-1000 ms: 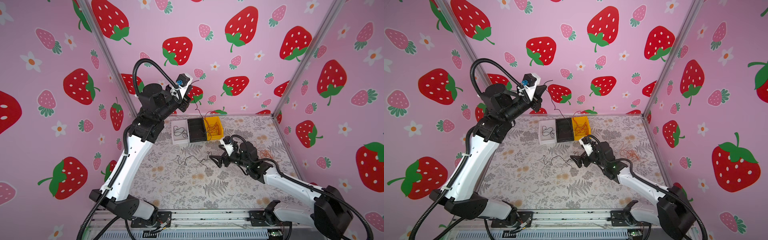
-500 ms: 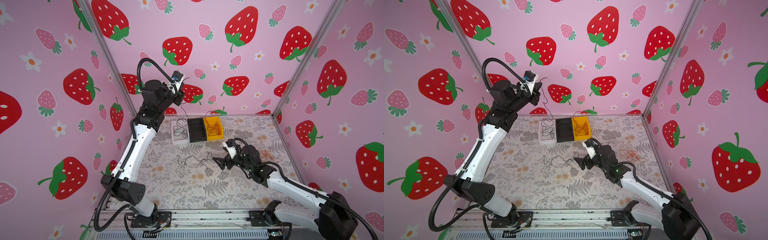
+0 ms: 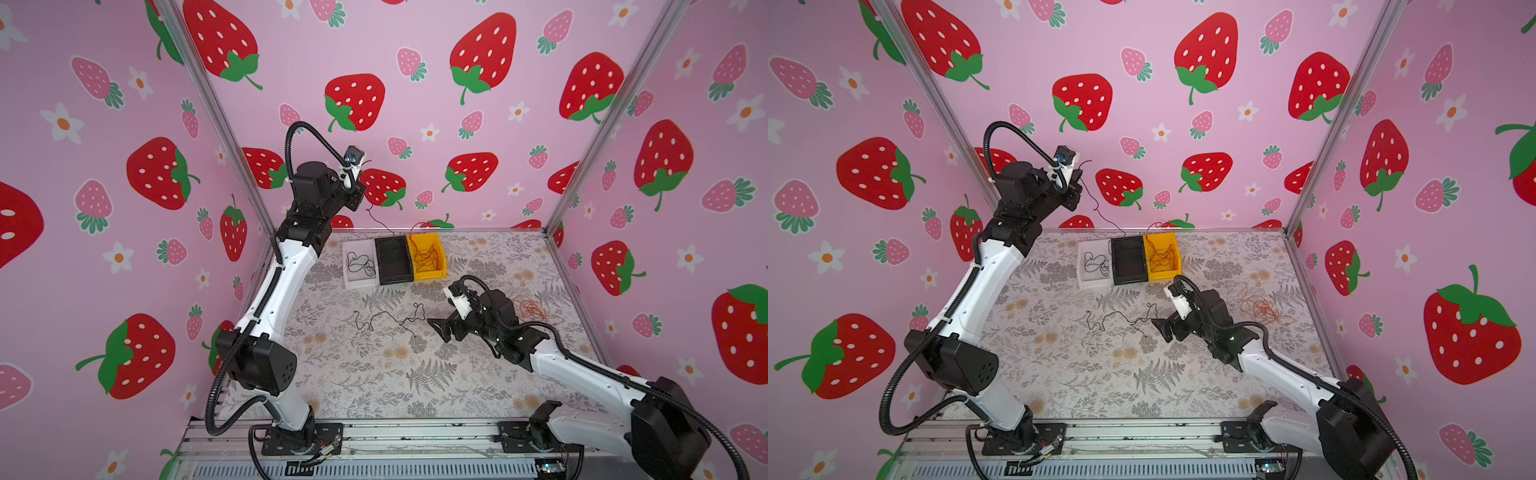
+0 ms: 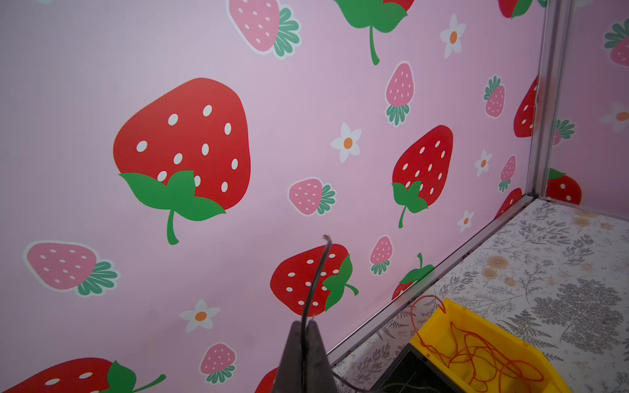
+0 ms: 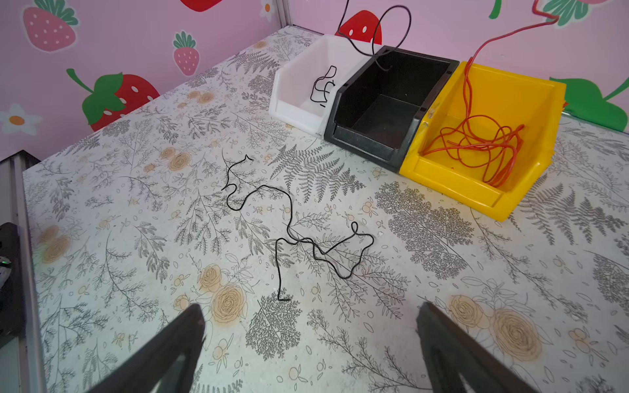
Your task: Untangle the cables
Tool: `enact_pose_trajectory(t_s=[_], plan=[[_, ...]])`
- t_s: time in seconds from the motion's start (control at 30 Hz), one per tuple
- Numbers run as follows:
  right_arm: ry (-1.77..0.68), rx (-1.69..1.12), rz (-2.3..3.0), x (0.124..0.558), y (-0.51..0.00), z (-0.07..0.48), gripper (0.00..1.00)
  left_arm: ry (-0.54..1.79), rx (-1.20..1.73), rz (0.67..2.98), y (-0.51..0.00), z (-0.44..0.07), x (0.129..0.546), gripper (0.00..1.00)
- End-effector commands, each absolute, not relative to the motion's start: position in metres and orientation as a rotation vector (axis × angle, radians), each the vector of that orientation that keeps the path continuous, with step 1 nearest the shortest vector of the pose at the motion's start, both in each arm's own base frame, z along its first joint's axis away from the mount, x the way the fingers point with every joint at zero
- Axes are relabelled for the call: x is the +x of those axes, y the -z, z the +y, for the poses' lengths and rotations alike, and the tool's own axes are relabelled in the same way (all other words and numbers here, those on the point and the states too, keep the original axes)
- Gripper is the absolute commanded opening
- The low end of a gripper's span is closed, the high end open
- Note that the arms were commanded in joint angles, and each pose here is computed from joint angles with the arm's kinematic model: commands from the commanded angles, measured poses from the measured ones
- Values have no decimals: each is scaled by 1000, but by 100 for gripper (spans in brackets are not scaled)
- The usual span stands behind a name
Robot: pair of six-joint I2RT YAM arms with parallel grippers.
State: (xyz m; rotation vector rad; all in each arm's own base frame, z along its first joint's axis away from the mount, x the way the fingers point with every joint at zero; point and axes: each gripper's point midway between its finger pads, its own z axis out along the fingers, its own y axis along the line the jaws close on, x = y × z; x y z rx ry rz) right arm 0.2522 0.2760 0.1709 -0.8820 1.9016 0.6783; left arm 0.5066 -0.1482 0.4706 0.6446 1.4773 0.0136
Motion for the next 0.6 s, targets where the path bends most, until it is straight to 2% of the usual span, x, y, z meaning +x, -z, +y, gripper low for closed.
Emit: enact_pose_trajectory(t_s=[0.0,0.27,0.57], plan=[[-664,-877,1894,259,-177,277,99,-53,634,1401,-498,-144,501,0],[-671,-890,1901,263,-175,280,99,-66,608,1437,-485,-131,505,0],[-670,-900,1920,263,-170,282,99,-102,578,1535,-436,-116,518,0]])
